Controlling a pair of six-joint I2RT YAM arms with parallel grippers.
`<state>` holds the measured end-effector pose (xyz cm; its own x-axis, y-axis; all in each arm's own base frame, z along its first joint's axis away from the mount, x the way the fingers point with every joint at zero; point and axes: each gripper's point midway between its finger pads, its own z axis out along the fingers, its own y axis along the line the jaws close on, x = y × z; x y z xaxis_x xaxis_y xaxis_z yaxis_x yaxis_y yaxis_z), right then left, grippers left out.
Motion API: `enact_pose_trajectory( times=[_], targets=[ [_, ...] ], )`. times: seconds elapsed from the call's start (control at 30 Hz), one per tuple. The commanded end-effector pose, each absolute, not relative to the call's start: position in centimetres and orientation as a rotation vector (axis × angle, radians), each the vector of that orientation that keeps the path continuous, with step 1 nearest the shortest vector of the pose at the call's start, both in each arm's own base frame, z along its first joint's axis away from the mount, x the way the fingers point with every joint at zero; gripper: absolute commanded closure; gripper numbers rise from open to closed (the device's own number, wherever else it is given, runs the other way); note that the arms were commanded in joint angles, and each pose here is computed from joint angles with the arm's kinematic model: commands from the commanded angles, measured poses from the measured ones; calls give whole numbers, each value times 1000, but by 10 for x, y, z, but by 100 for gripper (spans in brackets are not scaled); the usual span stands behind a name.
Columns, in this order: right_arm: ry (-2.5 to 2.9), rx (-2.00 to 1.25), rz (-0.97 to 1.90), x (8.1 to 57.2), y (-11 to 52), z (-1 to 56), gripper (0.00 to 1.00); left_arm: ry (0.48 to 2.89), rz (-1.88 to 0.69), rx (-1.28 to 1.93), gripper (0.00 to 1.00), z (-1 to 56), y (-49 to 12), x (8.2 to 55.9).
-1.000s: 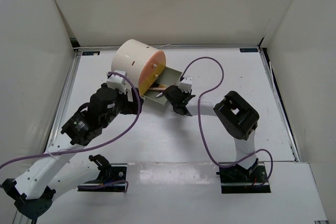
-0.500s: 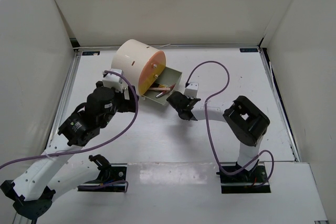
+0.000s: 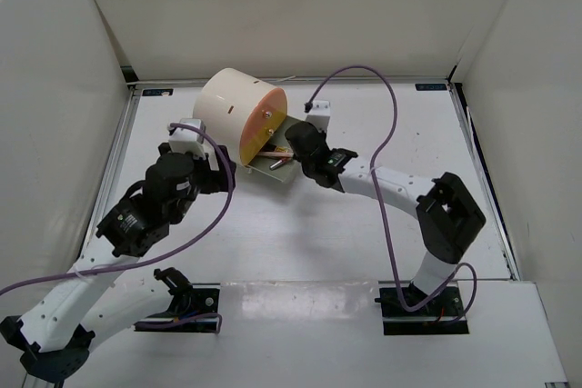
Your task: Organize the makeup
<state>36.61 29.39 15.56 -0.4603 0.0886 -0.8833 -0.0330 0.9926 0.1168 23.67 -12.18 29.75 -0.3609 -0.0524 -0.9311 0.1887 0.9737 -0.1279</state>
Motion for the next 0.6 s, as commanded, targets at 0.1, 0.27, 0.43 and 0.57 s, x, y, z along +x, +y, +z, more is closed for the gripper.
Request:
enact_pose_trajectory(
  times=[0.1,0.27,0.43,0.57],
  targets=[
    [1985,5,336,407,350,173,89,1856,-215,-91,2,318,-105,246],
    [2014,36,441,422,357,181,60,1863,-106,-139,2,329,-108,275],
    [2006,-2,441,417,330,196,28,1768,-139,-132,2,371,-106,310],
    [2033,3,517,410,293,198,1,1744,-162,-95,2,391,-90,354]
  ],
)
